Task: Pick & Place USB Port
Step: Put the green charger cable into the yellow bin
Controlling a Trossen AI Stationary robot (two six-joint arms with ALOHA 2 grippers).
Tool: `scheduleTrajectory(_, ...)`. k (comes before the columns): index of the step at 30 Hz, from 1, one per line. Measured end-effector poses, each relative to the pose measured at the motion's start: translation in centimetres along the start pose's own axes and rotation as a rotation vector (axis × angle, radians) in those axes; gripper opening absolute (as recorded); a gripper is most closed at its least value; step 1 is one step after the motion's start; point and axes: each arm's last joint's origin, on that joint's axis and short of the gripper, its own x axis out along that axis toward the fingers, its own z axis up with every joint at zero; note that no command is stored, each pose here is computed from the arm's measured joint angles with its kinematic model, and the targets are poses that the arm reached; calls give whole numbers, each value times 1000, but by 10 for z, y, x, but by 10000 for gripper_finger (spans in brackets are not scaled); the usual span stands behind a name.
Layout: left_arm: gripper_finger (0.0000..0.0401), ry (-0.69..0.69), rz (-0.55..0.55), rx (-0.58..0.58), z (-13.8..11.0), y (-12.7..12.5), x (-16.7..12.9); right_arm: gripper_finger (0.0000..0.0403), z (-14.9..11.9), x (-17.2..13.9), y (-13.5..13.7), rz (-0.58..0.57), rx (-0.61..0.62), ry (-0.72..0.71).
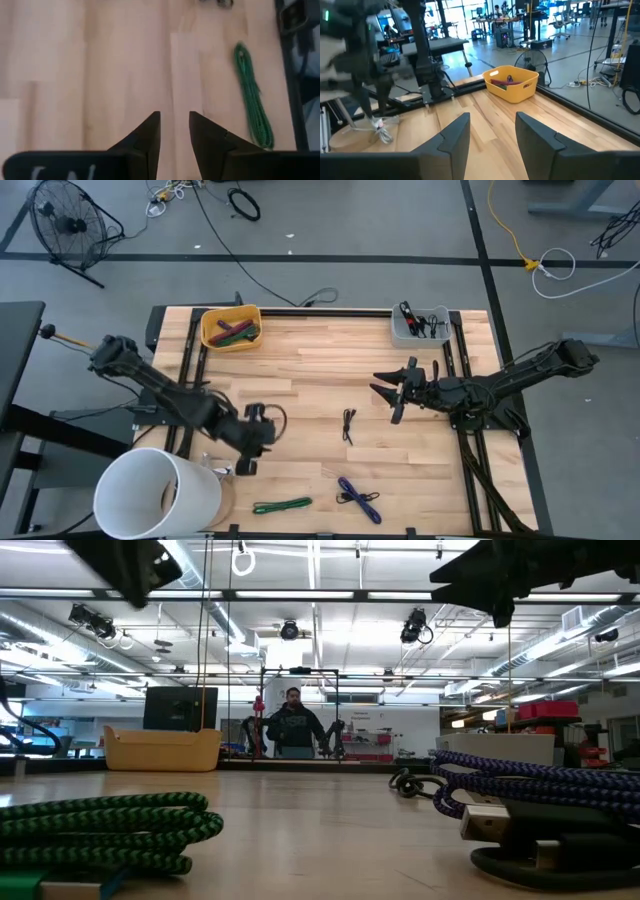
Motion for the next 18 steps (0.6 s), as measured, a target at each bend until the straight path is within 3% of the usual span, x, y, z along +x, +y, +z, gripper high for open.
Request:
scheduleTrajectory(4,125,45,-14,2,-4,-17,25,160,2,0,0,3,20,-16)
scheduleTrajectory(10,155,46,-170,5,-3,-46,57,160,3,0,0,5,44,-22)
scheduleTrajectory(18,181,75,-202,-61,-12,-67,90,160,2,0,0,5,78,-21)
